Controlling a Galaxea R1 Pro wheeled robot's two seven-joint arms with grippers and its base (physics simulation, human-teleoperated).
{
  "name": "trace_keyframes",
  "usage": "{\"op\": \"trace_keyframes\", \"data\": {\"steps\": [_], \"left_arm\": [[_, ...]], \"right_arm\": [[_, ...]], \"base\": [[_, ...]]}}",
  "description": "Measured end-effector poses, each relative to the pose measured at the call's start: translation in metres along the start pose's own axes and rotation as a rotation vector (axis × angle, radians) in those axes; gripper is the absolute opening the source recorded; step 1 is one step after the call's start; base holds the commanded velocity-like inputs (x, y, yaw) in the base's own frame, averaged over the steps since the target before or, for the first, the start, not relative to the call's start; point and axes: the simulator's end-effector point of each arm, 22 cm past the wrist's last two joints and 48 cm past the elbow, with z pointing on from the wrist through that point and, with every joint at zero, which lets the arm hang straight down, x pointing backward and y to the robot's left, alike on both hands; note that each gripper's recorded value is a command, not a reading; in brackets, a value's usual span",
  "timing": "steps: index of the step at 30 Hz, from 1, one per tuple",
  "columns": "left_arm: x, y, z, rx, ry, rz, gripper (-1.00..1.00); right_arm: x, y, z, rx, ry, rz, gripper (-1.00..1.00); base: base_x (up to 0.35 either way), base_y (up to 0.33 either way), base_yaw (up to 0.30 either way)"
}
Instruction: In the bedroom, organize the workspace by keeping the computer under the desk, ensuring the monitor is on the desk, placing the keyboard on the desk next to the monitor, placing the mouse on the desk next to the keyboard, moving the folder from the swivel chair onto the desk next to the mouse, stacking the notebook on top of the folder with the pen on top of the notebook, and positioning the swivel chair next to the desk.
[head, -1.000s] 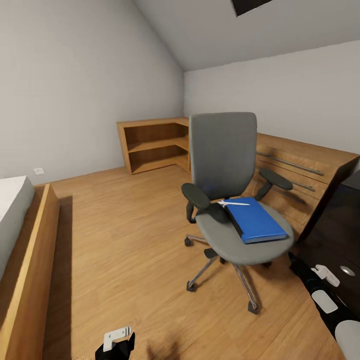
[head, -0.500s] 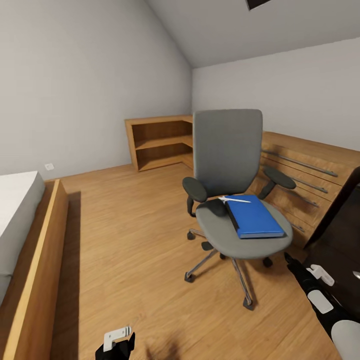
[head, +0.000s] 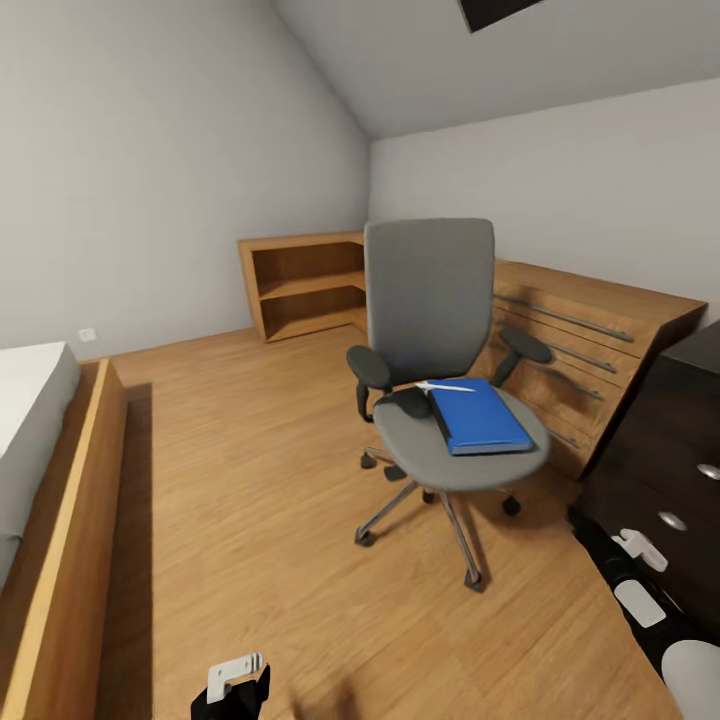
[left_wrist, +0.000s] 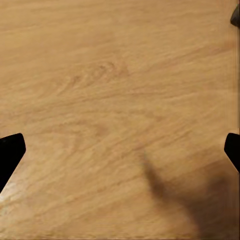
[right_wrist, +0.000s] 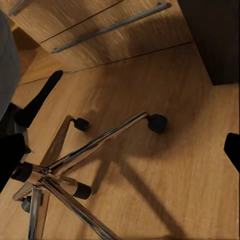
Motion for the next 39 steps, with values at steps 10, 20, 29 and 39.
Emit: {"op": "trace_keyframes", "data": {"steps": [10, 20, 29, 39], "left_arm": [[-0.001, 0.000, 0.000, 0.000, -0.003, 0.000, 1.00], [-0.001, 0.000, 0.000, 0.000, -0.003, 0.000, 1.00], [-0.005, 0.000, -0.001, 0.000, -0.009, 0.000, 1.00], [-0.007, 0.000, -0.001, 0.002, -0.014, 0.000, 1.00]], "right_arm": [[0.005, 0.006, 0.000, -0.008, 0.005, 0.006, 1.00], [0.008, 0.008, -0.001, -0.010, 0.009, 0.007, 1.00], [0.012, 0.016, -0.002, -0.021, 0.010, 0.012, 1.00], [0.015, 0.021, -0.002, -0.028, 0.011, 0.017, 1.00]], "base": [[-0.059, -0.008, -0.037], [-0.004, -0.001, -0.003], [0.000, 0.000, -0.099], [0.000, 0.000, -0.043]]}}
